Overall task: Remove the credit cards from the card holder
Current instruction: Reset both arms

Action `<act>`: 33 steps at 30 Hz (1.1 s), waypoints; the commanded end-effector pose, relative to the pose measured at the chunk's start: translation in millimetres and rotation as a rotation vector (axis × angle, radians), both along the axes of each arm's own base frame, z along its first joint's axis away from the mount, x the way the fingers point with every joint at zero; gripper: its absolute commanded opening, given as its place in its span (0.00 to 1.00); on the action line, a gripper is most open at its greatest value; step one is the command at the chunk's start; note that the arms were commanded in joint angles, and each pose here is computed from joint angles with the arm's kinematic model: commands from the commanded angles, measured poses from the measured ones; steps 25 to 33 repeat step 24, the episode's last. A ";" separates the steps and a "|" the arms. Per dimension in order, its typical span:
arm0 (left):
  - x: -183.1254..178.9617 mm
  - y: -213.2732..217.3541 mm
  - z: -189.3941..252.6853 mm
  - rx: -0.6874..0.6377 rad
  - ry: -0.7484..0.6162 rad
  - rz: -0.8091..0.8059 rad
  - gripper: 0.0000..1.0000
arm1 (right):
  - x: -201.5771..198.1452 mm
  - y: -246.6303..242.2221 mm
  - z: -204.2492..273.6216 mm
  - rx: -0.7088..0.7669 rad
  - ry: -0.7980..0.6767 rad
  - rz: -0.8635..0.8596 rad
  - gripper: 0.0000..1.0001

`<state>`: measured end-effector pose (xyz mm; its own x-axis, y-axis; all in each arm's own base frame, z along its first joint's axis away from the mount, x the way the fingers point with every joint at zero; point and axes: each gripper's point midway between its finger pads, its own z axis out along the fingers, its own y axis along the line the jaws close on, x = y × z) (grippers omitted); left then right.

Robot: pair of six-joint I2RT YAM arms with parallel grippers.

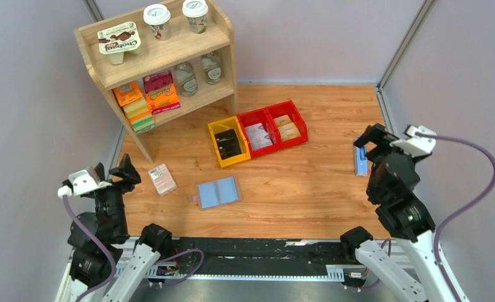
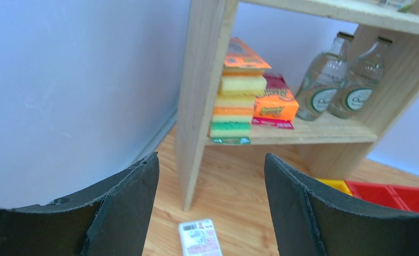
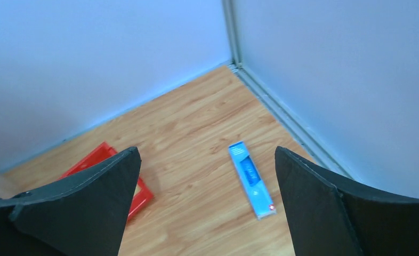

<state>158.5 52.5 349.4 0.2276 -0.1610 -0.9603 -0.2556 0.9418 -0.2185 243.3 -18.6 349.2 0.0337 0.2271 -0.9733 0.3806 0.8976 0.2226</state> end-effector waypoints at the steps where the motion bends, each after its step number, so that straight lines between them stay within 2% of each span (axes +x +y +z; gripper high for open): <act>1: -16.8 17.9 21.8 0.103 -0.064 0.067 0.80 | -32.0 -45.2 4.0 -0.045 -0.118 -0.209 1.00; 6: -17.2 16.5 19.4 0.166 -0.072 0.058 0.80 | -49.8 -59.9 -17.3 -0.028 -0.161 -0.268 1.00; 9: -19.1 18.8 16.4 0.152 -0.077 0.068 0.80 | -56.0 -66.3 -20.5 -0.038 -0.173 -0.299 1.00; 12: -24.5 31.3 14.1 0.122 -0.065 0.138 0.80 | -55.5 -67.1 -22.8 -0.069 -0.165 -0.302 1.00; 20: -38.4 49.8 11.4 0.161 0.014 0.227 0.80 | -48.3 -61.4 -19.5 -0.135 -0.151 -0.259 1.00; 24: -50.4 56.8 14.7 0.165 0.040 0.236 0.80 | -54.7 -69.5 -15.0 -0.104 -0.165 -0.303 1.00; 33: -50.4 56.8 14.7 0.165 0.040 0.236 0.80 | -54.7 -69.5 -15.0 -0.104 -0.165 -0.303 1.00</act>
